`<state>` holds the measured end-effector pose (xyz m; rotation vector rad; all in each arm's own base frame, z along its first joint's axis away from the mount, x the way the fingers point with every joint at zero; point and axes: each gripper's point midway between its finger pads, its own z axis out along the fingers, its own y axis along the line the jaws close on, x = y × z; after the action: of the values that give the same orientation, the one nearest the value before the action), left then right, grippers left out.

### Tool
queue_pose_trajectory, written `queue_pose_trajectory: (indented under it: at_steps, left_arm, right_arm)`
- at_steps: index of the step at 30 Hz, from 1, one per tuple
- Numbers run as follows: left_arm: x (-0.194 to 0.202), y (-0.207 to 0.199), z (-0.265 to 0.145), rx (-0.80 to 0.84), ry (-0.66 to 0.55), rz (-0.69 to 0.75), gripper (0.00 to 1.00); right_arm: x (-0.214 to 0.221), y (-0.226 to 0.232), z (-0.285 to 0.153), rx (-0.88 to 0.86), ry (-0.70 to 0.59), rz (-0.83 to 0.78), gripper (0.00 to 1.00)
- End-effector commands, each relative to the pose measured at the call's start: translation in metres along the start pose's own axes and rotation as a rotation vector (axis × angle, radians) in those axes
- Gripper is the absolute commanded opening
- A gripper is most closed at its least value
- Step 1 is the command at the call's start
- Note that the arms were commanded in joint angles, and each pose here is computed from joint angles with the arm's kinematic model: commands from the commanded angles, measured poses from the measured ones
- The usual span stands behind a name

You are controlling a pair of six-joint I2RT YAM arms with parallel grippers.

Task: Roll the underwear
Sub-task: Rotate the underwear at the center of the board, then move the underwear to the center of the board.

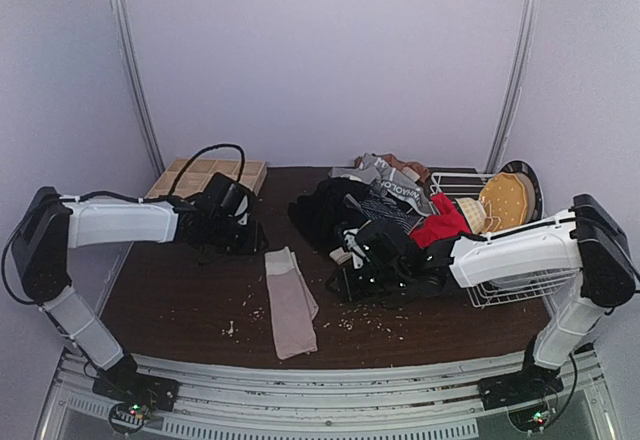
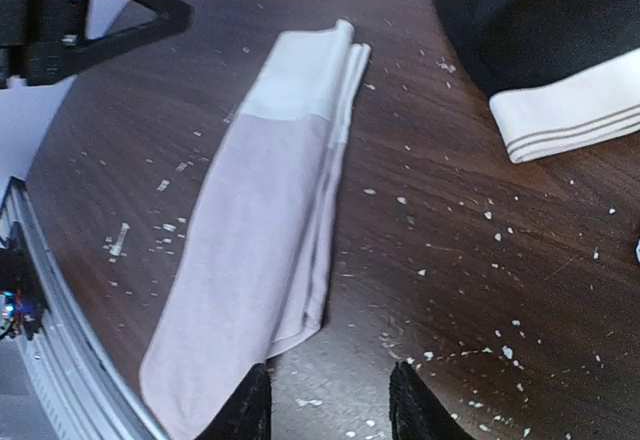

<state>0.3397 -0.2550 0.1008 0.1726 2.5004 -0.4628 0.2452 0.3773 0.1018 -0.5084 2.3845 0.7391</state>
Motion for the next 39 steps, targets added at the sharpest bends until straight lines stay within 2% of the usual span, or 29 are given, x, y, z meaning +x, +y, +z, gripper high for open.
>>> queue_pose_trajectory:
  at_steps: [1, 6, 15, 24, 28, 32, 39]
  left_arm:
    - [0.043, 0.005, 0.012, 0.009, 0.113, -0.027, 0.36]
    - [0.048, -0.010, 0.031, 0.063, 0.150, -0.018, 0.32]
    - [0.041, -0.033, 0.060, 0.081, 0.161, 0.044, 0.31]
    - [0.039, -0.047, 0.089, 0.128, 0.188, 0.100, 0.29]
    - [0.024, -0.050, 0.076, 0.127, 0.135, 0.115, 0.30]
    - [0.013, -0.047, 0.040, 0.123, 0.065, 0.096, 0.37]
    - [0.036, -0.041, -0.006, 0.133, 0.035, 0.056, 0.39]
  right_arm:
    - [0.011, -0.003, 0.034, -0.013, 0.064, -0.001, 0.37]
    - [0.020, -0.001, 0.059, -0.032, 0.099, 0.032, 0.31]
    - [0.054, -0.013, 0.051, -0.022, 0.127, 0.083, 0.31]
    - [0.091, 0.012, 0.047, -0.030, 0.156, 0.081, 0.29]
    - [0.081, 0.008, 0.027, 0.023, 0.111, 0.041, 0.30]
    - [0.054, 0.001, 0.004, 0.096, 0.062, -0.054, 0.34]
    - [-0.004, -0.008, 0.013, 0.094, 0.024, -0.081, 0.38]
